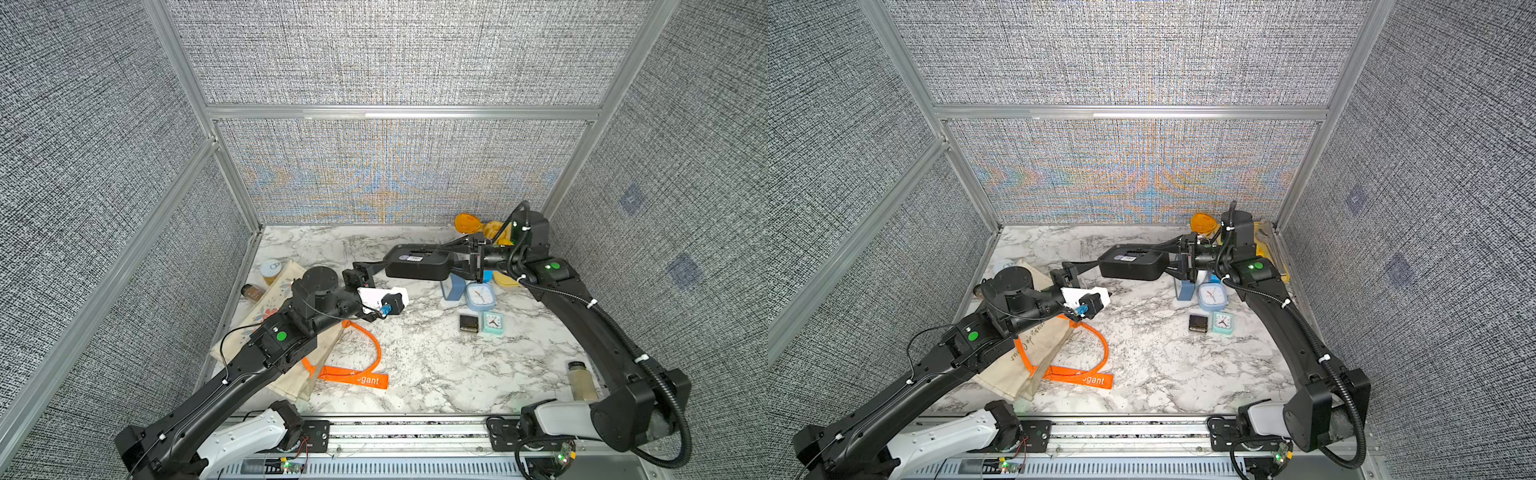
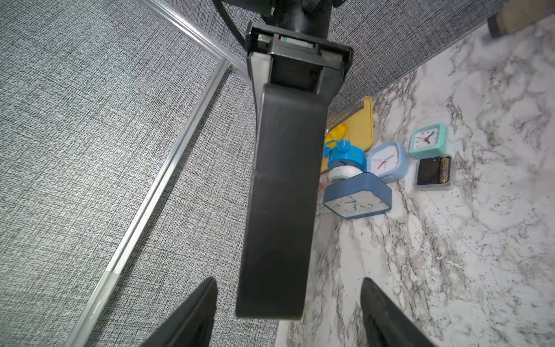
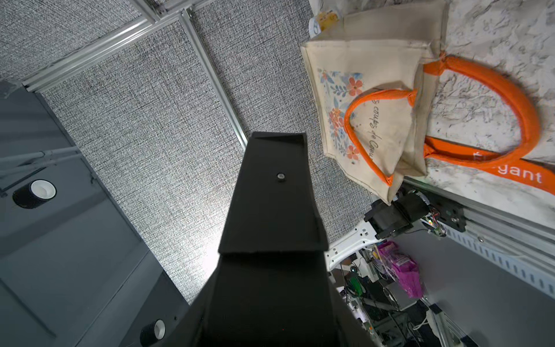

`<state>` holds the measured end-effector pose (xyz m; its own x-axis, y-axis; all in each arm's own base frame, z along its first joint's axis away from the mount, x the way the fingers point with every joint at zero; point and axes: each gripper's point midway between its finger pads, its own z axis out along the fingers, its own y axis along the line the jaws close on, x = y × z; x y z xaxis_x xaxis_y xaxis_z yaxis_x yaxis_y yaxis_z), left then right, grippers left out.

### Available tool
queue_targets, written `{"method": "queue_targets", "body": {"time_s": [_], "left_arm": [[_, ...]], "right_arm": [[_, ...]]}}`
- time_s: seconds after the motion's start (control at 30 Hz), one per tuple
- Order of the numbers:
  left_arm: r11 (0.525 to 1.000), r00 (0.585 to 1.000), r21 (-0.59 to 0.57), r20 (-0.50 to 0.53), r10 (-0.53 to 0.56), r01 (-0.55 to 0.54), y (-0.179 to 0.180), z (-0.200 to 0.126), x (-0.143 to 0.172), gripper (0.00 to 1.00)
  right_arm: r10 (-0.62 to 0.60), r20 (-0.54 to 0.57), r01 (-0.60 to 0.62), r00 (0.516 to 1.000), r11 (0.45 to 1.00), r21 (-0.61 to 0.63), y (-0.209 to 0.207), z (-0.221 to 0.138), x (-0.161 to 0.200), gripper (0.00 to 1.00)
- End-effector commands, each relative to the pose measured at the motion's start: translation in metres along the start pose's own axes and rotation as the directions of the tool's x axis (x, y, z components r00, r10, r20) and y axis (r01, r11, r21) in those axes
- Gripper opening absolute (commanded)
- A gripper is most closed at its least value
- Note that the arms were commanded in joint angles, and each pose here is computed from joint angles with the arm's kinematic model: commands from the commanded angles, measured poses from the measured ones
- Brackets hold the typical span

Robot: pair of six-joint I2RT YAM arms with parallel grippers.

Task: Take the alarm clock out of the canvas bag
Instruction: Place the alarm at the center of the board.

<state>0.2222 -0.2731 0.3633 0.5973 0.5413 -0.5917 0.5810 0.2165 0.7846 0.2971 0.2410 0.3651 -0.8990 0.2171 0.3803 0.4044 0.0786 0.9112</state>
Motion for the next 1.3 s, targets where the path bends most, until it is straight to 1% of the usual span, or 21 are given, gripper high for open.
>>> {"method": "queue_targets", "body": {"time_s": [0.0, 0.07, 0.27, 0.4, 0.47, 0.67, 0.8, 0.87, 0.9, 1.03, 1.1, 1.17, 1.2, 1.23, 1.27], "left_arm": [[0.998, 0.997, -0.024, 0.057, -0.05, 0.051, 0.006, 0.002, -0.01, 0.76], [0.997, 0.996, -0.048, 0.066, -0.059, 0.062, 0.011, 0.004, -0.011, 0.76], [0.993, 0.997, -0.116, 0.074, -0.02, 0.028, 0.027, 0.009, -0.015, 0.77], [0.994, 0.998, -0.107, 0.062, -0.003, 0.01, 0.023, 0.018, -0.01, 0.77], [0.995, 0.998, -0.1, 0.064, -0.007, 0.014, 0.023, 0.022, -0.01, 0.75], [0.996, 0.997, -0.086, 0.072, -0.006, 0.013, 0.021, 0.029, -0.01, 0.65], [0.996, 0.996, -0.087, 0.081, -0.02, 0.027, 0.027, 0.032, -0.015, 0.52], [0.997, 0.996, -0.076, 0.08, -0.026, 0.032, 0.027, 0.033, -0.016, 0.43], [0.997, 0.997, -0.071, 0.077, -0.029, 0.034, 0.027, 0.033, -0.016, 0.4], [0.997, 0.996, -0.067, 0.078, -0.035, 0.04, 0.027, 0.031, -0.017, 0.38], [0.997, 0.996, -0.065, 0.074, -0.04, 0.044, 0.026, 0.031, -0.016, 0.38], [0.997, 0.997, -0.054, 0.066, -0.048, 0.052, 0.025, 0.031, -0.015, 0.36], [0.997, 0.997, -0.048, 0.059, -0.056, 0.058, 0.024, 0.031, -0.014, 0.36], [0.996, 0.996, -0.051, 0.049, -0.072, 0.075, 0.025, 0.031, -0.012, 0.35], [0.995, 0.996, -0.059, 0.039, -0.082, 0.084, 0.026, 0.031, -0.01, 0.35]], "right_arm": [[-0.025, -0.056, 0.023, 0.998, 0.999, -0.025, 0.011, -0.003, 0.015, 0.27], [-0.026, -0.056, 0.025, 0.998, 0.999, -0.025, 0.011, -0.003, 0.015, 0.27], [-0.02, -0.055, 0.019, 0.998, 1.0, -0.02, 0.005, -0.004, 0.016, 0.27], [-0.026, -0.056, 0.024, 0.998, 0.999, -0.025, 0.007, -0.004, 0.017, 0.27], [-0.027, -0.06, 0.025, 0.998, 0.999, -0.032, 0.008, -0.005, 0.018, 0.27], [-0.028, -0.077, 0.024, 0.997, 0.998, -0.051, 0.013, -0.005, 0.022, 0.27], [-0.021, -0.083, 0.018, 0.996, 0.999, -0.047, 0.01, -0.005, 0.022, 0.27], [-0.019, -0.082, 0.015, 0.996, 0.999, -0.046, 0.009, -0.004, 0.022, 0.27], [-0.019, -0.083, 0.015, 0.996, 0.999, -0.045, 0.008, -0.004, 0.022, 0.27], [-0.014, -0.071, 0.011, 0.997, 0.999, -0.045, 0.006, -0.003, 0.017, 0.28], [-0.024, -0.065, 0.021, 0.998, 0.999, -0.05, 0.007, -0.003, 0.016, 0.33], [-0.051, -0.057, 0.048, 0.997, 0.997, -0.063, 0.011, -0.004, 0.013, 0.43], [-0.065, -0.051, 0.062, 0.997, 0.996, -0.067, 0.013, -0.005, 0.012, 0.52], [-0.073, -0.039, 0.07, 0.997, 0.996, -0.062, 0.013, -0.007, 0.009, 0.63], [-0.069, -0.015, 0.068, 0.998, 0.997, -0.048, 0.01, -0.011, 0.006, 0.76]]}}
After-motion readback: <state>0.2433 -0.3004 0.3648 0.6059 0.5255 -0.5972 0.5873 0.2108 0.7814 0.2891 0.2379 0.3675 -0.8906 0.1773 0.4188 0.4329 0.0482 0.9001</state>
